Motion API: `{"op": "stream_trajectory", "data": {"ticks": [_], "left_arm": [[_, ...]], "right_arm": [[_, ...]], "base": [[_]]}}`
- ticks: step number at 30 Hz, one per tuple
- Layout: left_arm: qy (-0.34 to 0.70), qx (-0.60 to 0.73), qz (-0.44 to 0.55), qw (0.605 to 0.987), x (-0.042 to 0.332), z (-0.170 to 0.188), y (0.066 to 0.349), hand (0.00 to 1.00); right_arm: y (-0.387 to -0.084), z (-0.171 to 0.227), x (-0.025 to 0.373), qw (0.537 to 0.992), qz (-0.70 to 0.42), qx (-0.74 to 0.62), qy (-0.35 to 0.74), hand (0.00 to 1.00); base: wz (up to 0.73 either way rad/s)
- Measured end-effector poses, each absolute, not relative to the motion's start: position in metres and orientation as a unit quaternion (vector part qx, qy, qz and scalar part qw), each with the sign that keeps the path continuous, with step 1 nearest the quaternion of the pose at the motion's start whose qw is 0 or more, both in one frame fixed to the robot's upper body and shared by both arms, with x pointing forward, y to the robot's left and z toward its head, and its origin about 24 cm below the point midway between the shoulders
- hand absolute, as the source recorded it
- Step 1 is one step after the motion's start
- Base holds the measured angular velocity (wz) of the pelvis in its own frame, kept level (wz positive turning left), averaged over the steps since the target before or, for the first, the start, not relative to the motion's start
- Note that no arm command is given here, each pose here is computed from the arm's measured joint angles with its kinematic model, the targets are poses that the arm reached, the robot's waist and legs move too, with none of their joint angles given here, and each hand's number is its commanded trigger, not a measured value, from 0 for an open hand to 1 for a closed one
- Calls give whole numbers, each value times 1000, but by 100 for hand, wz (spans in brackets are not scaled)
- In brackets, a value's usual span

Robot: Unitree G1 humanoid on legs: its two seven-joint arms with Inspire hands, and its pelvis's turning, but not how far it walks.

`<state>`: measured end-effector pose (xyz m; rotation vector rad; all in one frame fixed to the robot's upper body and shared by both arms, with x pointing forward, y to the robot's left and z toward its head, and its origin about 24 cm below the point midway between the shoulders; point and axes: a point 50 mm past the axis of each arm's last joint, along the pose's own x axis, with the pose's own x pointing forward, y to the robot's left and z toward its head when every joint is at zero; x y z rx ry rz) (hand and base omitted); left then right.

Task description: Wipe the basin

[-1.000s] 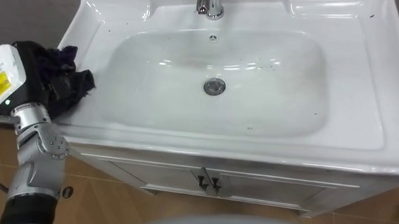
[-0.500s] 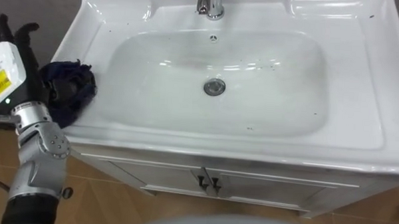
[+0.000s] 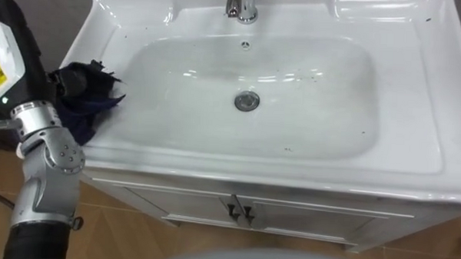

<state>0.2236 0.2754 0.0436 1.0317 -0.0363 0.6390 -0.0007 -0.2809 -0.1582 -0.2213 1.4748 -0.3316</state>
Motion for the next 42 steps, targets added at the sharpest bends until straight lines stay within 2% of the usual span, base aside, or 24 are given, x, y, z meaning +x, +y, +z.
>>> {"op": "stream_trajectory", "data": {"ticks": [7,15,25,28,32,37,42], "left_arm": [[-39,479,324,815,222,54,283,0],[-114,464,409,778,213,92,299,0],[-110,331,526,776,189,100,337,0],[-105,310,554,765,179,100,346,0],[-107,309,599,731,160,104,362,0],[-84,272,643,711,133,100,381,0],[15,230,666,709,106,60,396,0]], "right_arm": [[-278,-158,7,737,-164,-89,650,0],[-276,-159,3,740,-181,-68,644,0],[-281,-157,-1,734,-200,-73,645,0],[-283,-156,1,736,-202,-72,642,0],[-284,-156,3,738,-202,-75,640,0],[-284,-156,-1,735,-206,-70,642,0],[-285,-155,3,737,-209,-65,640,0]], "base": [[0],[0],[5],[4],[13],[2],[13]]}}
